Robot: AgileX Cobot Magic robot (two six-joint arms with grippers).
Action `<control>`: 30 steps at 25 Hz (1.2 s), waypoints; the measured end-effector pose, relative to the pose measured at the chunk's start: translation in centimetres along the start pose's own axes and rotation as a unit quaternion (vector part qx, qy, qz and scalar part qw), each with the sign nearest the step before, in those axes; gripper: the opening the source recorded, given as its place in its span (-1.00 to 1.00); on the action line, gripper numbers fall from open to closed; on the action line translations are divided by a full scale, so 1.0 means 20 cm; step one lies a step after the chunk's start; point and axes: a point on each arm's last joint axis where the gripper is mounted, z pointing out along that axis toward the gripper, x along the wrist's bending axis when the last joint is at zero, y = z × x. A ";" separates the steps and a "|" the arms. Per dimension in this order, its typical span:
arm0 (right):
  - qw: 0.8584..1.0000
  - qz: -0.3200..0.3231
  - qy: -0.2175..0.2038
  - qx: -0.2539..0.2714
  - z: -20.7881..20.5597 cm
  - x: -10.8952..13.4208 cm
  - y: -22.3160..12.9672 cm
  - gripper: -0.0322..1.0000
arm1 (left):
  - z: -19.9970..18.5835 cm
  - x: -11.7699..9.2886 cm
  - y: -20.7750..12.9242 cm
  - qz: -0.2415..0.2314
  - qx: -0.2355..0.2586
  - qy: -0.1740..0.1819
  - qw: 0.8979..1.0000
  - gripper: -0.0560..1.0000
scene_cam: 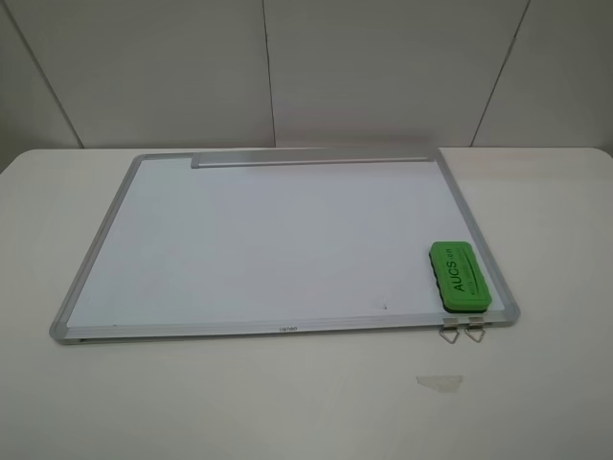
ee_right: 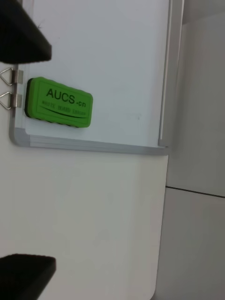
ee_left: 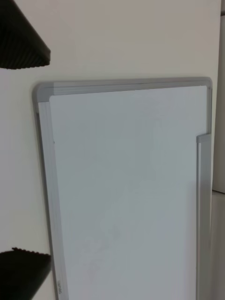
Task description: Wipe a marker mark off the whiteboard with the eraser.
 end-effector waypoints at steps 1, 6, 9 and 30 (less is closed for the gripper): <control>1.000 0.000 0.000 0.000 0.00 0.00 0.00 0.63 | 0.00 0.00 0.00 0.000 0.000 0.000 1.000 0.58; 1.000 0.004 0.002 0.000 0.00 0.00 0.00 0.63 | 0.00 0.00 0.00 0.000 0.000 0.000 1.000 0.58; 1.000 0.005 0.002 0.000 0.00 0.00 0.00 0.63 | 0.00 0.00 0.00 0.000 0.000 0.000 1.000 0.58; 1.000 0.007 0.002 0.000 0.00 0.00 0.00 0.63 | 0.00 0.00 0.00 0.000 0.000 0.000 1.000 0.58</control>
